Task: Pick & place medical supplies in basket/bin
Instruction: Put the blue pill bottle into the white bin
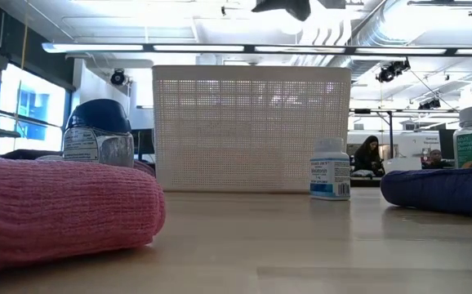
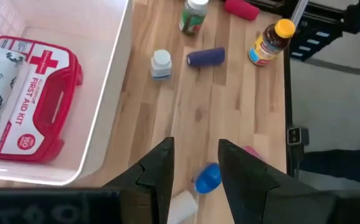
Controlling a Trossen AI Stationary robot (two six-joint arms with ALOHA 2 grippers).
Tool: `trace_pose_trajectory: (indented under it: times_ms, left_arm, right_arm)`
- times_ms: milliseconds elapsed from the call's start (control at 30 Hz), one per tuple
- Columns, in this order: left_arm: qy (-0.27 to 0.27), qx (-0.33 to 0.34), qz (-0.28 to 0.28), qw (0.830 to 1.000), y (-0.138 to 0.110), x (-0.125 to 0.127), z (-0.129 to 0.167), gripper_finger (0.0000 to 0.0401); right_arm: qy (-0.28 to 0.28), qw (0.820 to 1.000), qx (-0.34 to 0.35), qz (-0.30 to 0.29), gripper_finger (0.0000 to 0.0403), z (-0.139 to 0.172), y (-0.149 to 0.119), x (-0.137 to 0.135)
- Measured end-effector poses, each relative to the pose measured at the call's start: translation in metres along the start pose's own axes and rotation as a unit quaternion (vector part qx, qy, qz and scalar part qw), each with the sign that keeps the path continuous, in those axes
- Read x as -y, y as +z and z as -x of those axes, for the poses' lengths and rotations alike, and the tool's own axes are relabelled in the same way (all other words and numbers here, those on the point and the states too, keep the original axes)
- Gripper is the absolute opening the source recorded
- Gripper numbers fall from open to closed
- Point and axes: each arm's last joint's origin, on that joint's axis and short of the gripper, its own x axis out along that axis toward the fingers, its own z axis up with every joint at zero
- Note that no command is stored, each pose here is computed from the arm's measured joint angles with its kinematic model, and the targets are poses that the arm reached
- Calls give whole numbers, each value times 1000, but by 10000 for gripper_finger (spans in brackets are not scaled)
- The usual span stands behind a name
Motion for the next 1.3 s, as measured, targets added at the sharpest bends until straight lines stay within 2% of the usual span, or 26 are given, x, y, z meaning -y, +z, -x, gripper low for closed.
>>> trace_pose_trajectory:
  times_ms: [233,400,500,700,900,1133,1300]
  left_arm:
    - [1,-8,-48,999,-2,0,0,161]
    - [-8,-17,-115,993,-5,9,0,161]
    - [-17,-27,-134,990,-8,15,-4,161]
    - [-26,-75,-149,986,-17,26,-25,161]
    - [-4,-140,-132,981,-31,31,-58,161]
    - [16,-195,-76,978,-48,30,-97,162]
    - [19,-199,-60,978,-56,32,-120,196]
  right_arm:
    - [13,999,-29,-37,247,-12,-25,-37]
    - [20,994,-78,-79,234,-17,-47,-57]
    - [19,989,-109,-101,224,-14,-59,-67]
    - [11,981,-168,-92,203,-8,-80,-80]
    - [-29,963,-256,-77,189,1,-100,-78]
    - [-16,942,-332,-45,205,10,-115,-82]
    - [-19,936,-353,-3,226,13,-118,-78]
